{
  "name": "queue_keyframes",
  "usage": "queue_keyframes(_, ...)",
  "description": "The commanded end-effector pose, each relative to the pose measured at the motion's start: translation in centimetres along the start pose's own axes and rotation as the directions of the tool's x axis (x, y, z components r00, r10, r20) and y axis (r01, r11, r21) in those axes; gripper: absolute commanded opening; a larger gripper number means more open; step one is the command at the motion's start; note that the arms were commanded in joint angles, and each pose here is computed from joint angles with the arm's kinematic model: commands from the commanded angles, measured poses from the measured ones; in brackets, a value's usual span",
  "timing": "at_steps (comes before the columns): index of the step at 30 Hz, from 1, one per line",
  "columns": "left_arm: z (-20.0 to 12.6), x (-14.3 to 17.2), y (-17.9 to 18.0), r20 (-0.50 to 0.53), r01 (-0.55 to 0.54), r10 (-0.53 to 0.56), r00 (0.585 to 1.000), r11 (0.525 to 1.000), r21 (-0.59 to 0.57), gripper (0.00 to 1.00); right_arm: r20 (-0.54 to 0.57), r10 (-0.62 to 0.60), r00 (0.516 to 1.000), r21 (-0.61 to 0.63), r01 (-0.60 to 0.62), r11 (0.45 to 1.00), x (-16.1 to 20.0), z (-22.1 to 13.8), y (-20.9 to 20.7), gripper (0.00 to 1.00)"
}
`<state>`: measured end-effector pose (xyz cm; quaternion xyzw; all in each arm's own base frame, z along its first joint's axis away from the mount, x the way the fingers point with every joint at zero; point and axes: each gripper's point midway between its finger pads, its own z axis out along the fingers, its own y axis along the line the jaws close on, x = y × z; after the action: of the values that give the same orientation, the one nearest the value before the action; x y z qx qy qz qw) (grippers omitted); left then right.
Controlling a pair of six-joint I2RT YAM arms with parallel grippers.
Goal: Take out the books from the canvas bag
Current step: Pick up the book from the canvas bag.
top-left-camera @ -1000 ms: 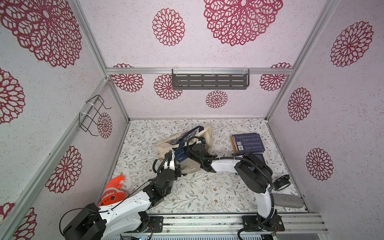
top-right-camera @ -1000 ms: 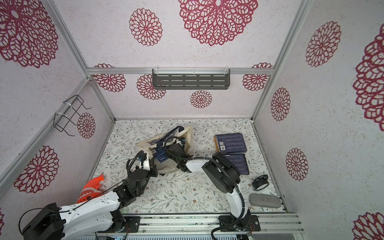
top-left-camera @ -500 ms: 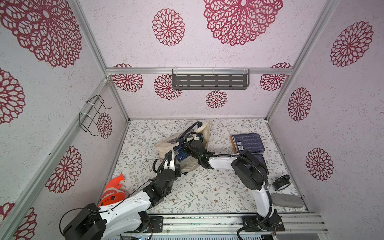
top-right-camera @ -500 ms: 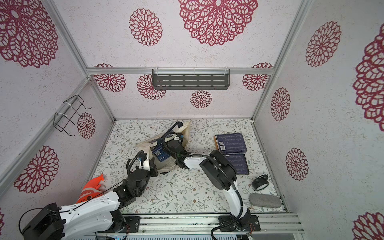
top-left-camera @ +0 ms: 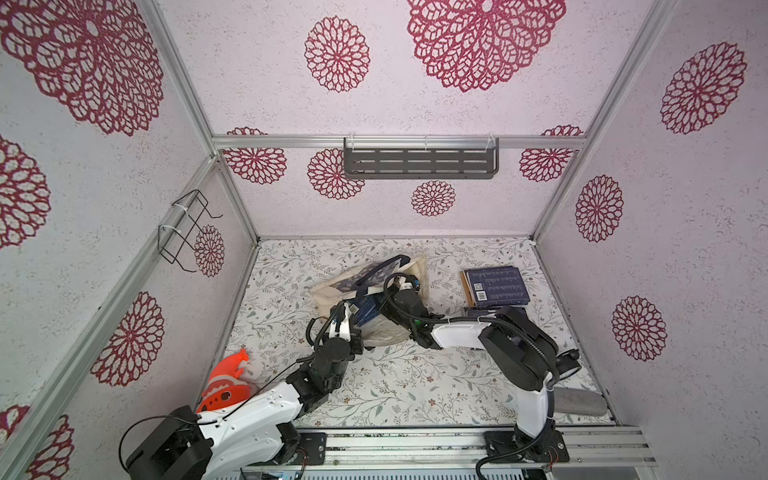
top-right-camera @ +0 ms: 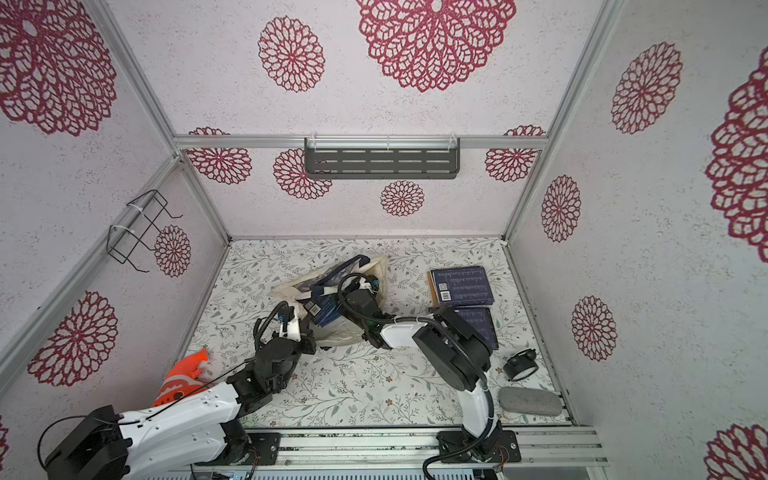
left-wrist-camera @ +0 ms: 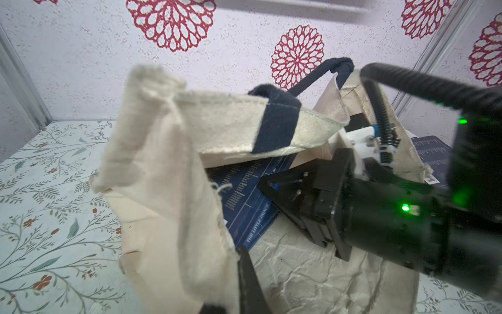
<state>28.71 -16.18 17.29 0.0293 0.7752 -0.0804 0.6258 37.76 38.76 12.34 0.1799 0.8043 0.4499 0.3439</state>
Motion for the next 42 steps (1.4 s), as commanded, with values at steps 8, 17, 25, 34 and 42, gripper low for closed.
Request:
queue_keyframes(8, -0.3, -1.2, -1.3, 0.039, 0.022, -0.023, 0.999, 0.999, 0.046, 0.00, 0.061, -0.016, 0.998, -0.038, 0.018, 0.999, -2.4, -3.6, 2.2, 0.44)
queue_keyframes(17, -0.1, -1.1, -1.3, 0.034, 0.017, -0.018, 0.999, 0.999, 0.044, 0.00, 0.042, 0.026, 0.999, -0.051, -0.024, 0.998, -1.6, -3.1, 1.1, 0.43)
queue_keyframes(25, -0.2, -1.1, -1.3, 0.035, 0.017, -0.019, 0.999, 0.999, 0.045, 0.00, 0.020, 0.073, 0.997, 0.027, -0.073, 0.997, -0.7, -2.4, -0.7, 0.40)
queue_keyframes(34, -0.1, -1.1, -1.4, 0.034, 0.015, -0.017, 0.999, 0.999, 0.045, 0.00, -0.043, 0.149, 0.988, 0.021, -0.149, 0.989, 1.2, 0.1, -1.9, 0.39)
queue_keyframes(42, -0.2, -1.2, -1.3, 0.037, 0.018, -0.019, 0.999, 0.999, 0.045, 0.00, -0.017, 0.129, 0.992, 0.060, -0.128, 0.990, 1.2, 1.4, -3.4, 0.39)
